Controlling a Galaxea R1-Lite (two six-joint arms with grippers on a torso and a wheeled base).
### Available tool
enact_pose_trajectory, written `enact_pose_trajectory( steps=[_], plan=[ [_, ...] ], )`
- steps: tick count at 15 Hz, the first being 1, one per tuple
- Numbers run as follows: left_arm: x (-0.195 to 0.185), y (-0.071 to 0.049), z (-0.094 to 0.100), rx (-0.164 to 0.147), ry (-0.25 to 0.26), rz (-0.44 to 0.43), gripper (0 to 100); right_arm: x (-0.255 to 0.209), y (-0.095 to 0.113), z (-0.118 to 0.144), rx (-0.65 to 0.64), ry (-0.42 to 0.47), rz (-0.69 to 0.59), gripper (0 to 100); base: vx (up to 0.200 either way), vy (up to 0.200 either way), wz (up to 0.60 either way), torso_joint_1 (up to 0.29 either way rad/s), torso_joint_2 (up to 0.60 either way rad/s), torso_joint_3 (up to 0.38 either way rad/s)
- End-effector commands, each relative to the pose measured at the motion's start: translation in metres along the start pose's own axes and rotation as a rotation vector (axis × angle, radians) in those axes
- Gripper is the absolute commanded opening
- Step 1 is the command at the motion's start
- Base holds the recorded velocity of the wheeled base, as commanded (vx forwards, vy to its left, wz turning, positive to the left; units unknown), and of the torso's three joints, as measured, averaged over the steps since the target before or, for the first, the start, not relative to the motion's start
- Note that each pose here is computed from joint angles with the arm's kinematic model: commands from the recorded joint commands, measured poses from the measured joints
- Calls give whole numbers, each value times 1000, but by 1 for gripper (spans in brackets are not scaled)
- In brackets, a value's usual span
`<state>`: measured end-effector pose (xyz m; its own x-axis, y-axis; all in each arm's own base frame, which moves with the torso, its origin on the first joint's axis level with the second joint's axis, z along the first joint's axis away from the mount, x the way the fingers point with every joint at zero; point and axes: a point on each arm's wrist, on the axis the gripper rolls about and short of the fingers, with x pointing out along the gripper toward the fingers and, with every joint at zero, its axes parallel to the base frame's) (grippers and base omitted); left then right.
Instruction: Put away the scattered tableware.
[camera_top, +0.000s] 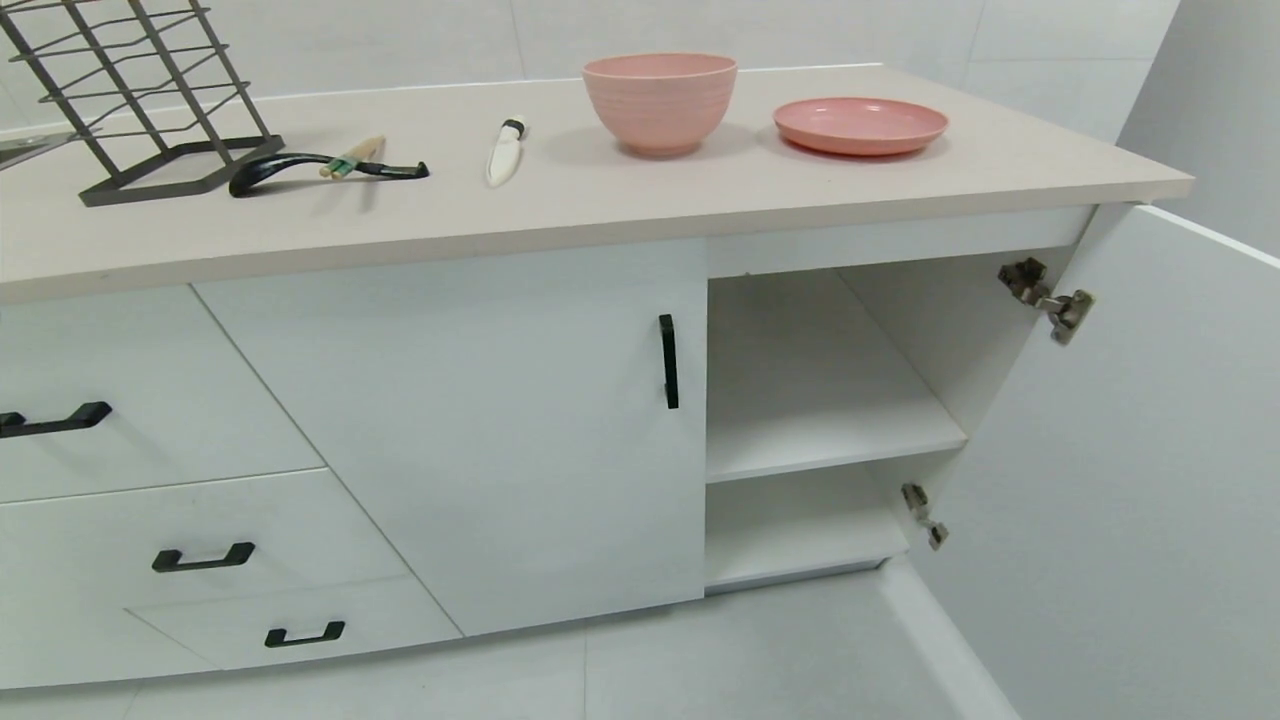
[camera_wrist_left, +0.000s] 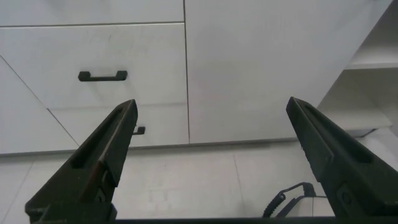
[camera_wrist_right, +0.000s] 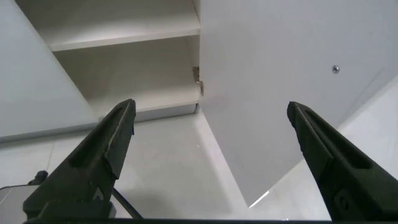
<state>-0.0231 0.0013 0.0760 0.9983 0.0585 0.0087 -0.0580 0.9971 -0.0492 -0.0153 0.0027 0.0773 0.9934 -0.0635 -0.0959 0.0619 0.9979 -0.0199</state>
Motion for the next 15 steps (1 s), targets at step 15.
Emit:
enact_pose_trajectory(
  steps=[15],
  plan=[
    [0, 0, 0, 0, 3, 1, 100, 0, 0, 0, 4, 2, 0, 100, 27, 0, 0, 1, 1, 0]
  ],
)
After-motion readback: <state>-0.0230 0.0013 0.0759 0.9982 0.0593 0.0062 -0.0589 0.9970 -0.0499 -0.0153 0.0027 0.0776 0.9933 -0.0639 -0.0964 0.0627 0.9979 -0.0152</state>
